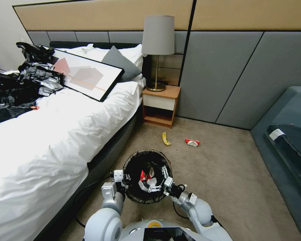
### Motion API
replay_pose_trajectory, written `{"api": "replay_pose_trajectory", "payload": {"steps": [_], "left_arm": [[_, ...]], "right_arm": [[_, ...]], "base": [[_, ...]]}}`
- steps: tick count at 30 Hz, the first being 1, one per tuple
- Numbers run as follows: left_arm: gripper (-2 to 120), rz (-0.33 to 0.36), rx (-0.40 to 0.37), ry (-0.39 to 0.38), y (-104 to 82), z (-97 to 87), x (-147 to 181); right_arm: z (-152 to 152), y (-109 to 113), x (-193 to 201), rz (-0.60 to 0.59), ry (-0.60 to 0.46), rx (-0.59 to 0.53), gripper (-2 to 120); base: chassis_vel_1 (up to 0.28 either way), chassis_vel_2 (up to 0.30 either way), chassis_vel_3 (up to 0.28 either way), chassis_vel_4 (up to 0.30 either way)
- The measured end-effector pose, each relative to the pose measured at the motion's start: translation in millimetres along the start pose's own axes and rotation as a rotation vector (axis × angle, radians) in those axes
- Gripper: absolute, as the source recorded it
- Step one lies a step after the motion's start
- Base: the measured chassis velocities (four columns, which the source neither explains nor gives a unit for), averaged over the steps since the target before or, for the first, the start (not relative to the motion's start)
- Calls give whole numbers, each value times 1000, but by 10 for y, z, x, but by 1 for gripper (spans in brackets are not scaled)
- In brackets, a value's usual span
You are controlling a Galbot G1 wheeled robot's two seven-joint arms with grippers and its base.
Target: Pick up the trash bin, then pick up the garbage from the floor and place it into the trash bin.
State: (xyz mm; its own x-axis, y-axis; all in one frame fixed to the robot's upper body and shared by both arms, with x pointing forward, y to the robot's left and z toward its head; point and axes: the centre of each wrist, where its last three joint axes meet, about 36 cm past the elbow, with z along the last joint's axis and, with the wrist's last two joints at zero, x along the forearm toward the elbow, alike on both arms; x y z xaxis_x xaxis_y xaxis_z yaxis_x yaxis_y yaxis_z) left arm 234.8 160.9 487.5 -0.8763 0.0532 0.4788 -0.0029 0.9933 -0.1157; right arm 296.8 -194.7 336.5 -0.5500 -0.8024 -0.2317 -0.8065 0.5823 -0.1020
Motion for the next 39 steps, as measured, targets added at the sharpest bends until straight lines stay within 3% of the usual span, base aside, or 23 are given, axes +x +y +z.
{"api": "replay_pose_trajectory", "payload": {"steps": [27, 31, 35, 36, 37, 39], "left_arm": [[0, -9, 0, -2, 18, -2, -8], [0, -19, -4, -2, 40, 5, -21], [0, -29, -8, -6, 52, 13, -32], [0, -35, -11, -8, 65, 17, -38], [0, -35, -11, -8, 65, 17, -38], [0, -45, -12, -10, 87, 21, -43]], "right_arm": [[-291, -158, 44, 83, -78, 70, 100], [-468, -89, 44, 169, -121, 102, 100], [-714, 4, 111, 385, -146, 193, 100], [-773, 79, 169, 471, -144, 202, 100], [-773, 79, 169, 471, -144, 202, 100], [-825, 224, 263, 586, -136, 187, 100]], "base": [[0, 0, 0, 0], [0, 0, 0, 0], [0, 0, 0, 0], [0, 0, 0, 0], [0, 0, 0, 0], [0, 0, 0, 0]]}}
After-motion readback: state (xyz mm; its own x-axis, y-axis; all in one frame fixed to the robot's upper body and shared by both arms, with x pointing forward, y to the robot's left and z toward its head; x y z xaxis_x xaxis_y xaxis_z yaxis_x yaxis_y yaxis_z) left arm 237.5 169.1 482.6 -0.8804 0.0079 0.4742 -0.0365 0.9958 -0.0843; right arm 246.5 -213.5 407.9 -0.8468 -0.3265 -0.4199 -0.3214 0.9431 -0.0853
